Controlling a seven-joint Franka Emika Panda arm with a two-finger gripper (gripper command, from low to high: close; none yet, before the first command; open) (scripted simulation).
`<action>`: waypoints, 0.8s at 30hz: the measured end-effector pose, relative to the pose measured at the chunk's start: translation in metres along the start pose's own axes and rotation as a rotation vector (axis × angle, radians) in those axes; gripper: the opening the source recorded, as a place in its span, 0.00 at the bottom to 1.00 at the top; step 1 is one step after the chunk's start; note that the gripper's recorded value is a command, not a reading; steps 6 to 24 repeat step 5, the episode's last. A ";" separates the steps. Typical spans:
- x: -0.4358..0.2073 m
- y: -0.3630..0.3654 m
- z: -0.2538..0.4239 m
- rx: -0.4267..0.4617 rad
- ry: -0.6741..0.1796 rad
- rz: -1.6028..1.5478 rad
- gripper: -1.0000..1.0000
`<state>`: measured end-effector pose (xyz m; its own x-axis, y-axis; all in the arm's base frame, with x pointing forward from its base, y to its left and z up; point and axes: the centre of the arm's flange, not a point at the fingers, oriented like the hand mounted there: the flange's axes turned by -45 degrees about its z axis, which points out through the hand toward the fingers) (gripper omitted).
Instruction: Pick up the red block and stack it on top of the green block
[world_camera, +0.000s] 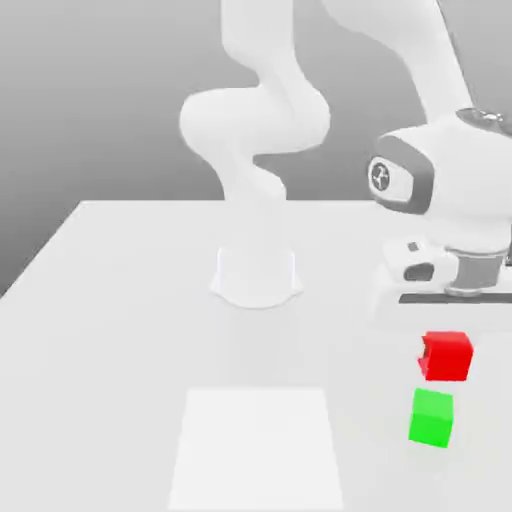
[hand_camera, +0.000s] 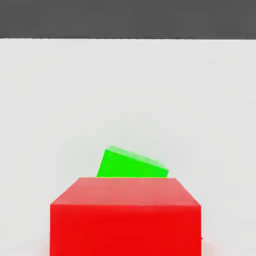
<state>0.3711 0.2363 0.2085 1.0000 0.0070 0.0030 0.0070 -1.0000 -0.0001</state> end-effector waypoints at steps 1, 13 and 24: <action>0.000 0.000 0.011 0.001 0.000 -0.002 0.00; -0.001 0.000 0.021 0.001 -0.001 -0.002 1.00; -0.001 0.000 0.021 0.001 -0.001 -0.002 1.00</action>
